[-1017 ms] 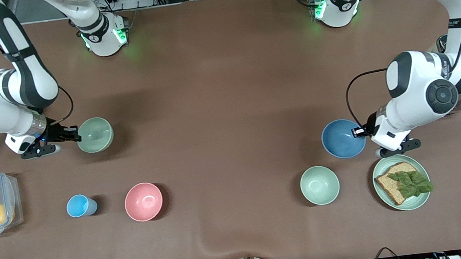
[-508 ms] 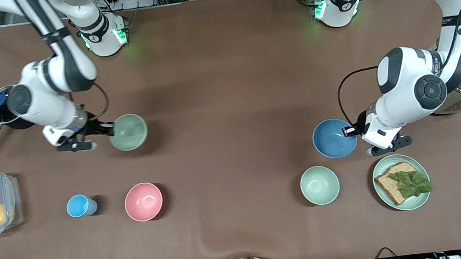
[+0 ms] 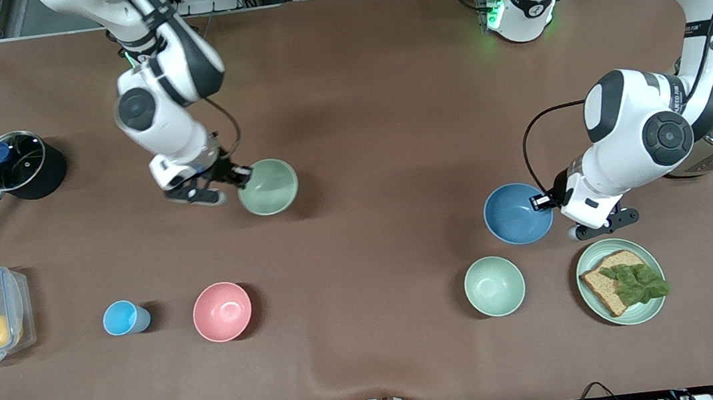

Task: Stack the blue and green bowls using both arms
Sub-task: 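Carry the green bowl with the right gripper while the left gripper lifts the blue bowl, then bring the blue bowl with the left gripper over the green bowl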

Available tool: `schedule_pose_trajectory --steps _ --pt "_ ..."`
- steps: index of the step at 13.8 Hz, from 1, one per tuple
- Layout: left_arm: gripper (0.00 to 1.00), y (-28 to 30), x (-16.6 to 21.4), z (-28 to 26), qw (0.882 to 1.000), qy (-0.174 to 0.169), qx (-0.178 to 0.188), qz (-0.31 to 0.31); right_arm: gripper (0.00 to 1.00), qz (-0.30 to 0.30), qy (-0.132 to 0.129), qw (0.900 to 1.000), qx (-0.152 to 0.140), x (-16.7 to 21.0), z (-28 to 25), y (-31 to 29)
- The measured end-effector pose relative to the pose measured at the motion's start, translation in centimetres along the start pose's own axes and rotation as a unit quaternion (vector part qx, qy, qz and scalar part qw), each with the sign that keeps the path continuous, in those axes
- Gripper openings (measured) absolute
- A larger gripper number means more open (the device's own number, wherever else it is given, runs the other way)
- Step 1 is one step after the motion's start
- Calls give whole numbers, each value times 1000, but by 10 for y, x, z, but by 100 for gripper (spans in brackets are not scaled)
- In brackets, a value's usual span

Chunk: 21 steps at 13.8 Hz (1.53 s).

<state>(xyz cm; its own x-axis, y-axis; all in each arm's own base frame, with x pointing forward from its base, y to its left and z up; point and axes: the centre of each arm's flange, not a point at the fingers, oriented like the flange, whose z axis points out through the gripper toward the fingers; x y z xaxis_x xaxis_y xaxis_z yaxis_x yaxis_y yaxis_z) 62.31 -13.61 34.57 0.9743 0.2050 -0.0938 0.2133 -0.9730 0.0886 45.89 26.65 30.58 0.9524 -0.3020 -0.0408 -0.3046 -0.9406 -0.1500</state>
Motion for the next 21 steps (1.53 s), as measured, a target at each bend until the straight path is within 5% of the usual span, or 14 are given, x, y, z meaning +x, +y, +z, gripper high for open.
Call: schedule_pose_trajectory --steps 7,13,18,21 --pt "6 4 -27 -17 1000 -14 -24 -16 4 62 -9 998 20 -80 37 -118" --pt "6 11 -41 -7 999 -29 -18 -9 4 80 -3 997 -10 -127 80 -146" --pt "6 4 -51 3 997 -80 5 -8 4 89 4 996 -16 -161 105 -157" --pt "6 10 -63 -26 996 -83 19 -23 27 114 8 993 -8 -155 103 -160"
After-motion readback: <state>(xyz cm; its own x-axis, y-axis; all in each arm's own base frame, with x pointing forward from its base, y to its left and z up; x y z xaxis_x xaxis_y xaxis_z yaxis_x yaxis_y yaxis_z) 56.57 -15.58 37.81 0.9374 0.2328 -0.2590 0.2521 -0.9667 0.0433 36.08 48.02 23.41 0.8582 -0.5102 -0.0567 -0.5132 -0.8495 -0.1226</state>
